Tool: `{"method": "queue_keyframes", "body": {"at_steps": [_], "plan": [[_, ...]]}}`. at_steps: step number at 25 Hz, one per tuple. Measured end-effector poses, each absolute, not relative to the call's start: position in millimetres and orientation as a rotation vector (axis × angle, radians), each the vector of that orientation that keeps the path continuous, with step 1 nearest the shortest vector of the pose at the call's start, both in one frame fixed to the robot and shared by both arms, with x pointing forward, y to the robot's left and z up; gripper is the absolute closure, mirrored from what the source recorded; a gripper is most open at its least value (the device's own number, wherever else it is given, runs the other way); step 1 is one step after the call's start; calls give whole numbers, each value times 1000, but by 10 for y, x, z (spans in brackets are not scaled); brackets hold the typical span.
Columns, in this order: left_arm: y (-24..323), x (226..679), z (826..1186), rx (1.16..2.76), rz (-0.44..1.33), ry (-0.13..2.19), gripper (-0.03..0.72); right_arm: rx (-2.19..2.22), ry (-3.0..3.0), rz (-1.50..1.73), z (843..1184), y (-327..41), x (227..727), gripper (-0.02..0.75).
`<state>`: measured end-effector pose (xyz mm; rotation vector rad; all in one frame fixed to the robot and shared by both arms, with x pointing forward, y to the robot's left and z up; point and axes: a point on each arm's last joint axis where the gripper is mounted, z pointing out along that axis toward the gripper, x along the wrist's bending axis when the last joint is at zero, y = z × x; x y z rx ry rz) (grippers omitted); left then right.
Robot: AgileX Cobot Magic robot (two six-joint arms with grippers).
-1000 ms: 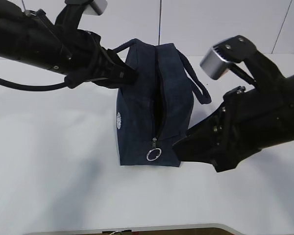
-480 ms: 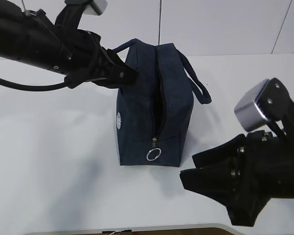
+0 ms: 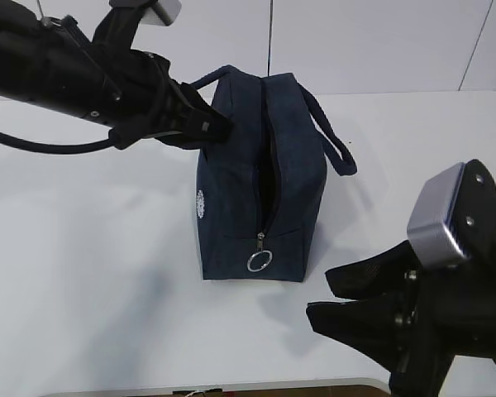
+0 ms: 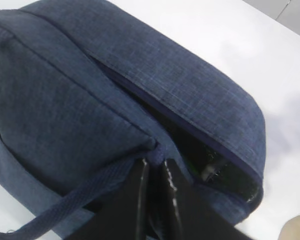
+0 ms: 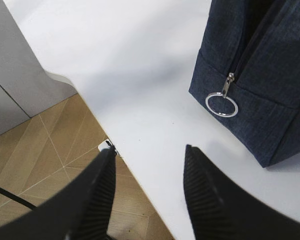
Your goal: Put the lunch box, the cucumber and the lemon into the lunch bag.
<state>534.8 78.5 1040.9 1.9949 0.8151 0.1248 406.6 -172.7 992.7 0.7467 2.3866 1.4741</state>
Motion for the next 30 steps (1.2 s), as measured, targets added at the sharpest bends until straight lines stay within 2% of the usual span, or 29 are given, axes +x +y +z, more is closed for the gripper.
{"method": "queue_keyframes", "body": {"at_steps": [6, 15, 30], "plan": [[785, 5348, 10409, 1995, 125, 815, 687, 719, 2406, 1446, 9879, -1719, 4089, 370], [784, 5346, 10408, 1996, 122, 814, 687, 387, 2474, 1260, 9689, -1650, 4273, 370], [781, 5340, 10409, 1995, 112, 813, 687, 377, 2551, 1236, 9466, -1400, 4780, 370]]}}
